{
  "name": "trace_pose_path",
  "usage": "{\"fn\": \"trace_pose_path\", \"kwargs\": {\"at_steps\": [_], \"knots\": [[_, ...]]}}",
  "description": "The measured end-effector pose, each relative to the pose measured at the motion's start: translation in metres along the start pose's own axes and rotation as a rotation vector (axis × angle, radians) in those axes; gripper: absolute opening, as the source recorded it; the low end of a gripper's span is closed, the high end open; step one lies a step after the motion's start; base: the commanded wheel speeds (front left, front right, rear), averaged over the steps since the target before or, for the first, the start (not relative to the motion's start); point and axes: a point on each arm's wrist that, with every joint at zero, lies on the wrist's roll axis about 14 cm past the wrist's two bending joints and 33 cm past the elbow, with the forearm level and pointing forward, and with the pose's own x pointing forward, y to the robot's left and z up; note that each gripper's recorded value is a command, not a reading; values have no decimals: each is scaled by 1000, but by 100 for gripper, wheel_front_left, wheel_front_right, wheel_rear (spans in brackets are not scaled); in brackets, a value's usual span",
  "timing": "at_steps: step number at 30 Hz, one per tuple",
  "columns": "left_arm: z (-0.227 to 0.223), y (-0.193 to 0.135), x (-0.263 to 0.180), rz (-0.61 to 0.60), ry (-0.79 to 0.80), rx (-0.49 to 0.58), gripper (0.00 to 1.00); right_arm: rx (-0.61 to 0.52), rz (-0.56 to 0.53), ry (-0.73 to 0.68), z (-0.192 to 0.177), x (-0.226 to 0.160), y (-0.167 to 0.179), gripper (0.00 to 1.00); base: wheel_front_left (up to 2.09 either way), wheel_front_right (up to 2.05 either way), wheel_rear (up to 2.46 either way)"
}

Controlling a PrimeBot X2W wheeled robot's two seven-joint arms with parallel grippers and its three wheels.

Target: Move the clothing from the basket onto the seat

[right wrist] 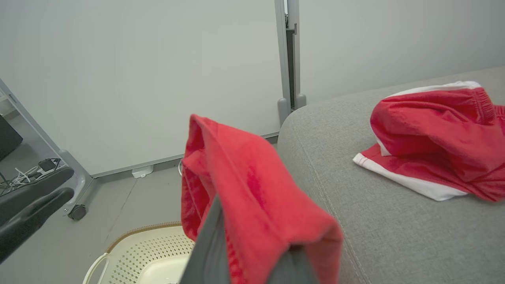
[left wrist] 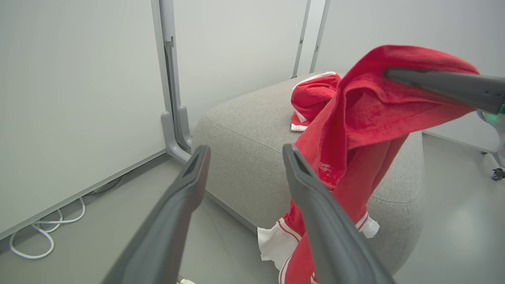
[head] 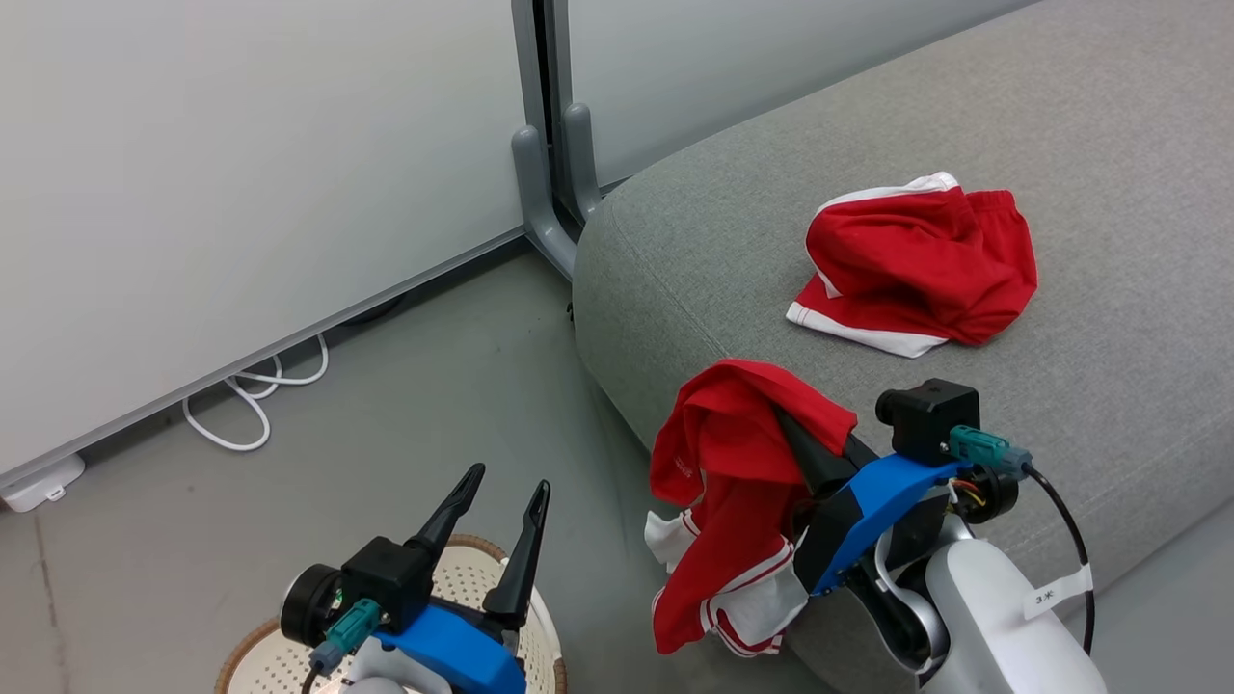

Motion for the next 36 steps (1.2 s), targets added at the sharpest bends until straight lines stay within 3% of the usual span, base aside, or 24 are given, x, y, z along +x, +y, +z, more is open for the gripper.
{"fn": "trace_pose_path", "kwargs": {"at_steps": [10, 22, 29, 36], "knots": [[-2, 4, 3, 1, 1, -8, 100, -39, -26, 6, 11, 9, -11, 0, 0, 0, 0], [-7, 16, 15, -2, 0, -27, 100, -295, -156, -132, 153, 48, -75, 0, 0, 0, 0], [-12, 27, 28, -19, -5, -28, 100, -332, -246, -199, 223, 68, -106, 0, 0, 0, 0], [-14, 48, 46, -36, -28, -23, 100, -400, -369, -361, 288, 79, -144, 0, 0, 0, 0]]}}
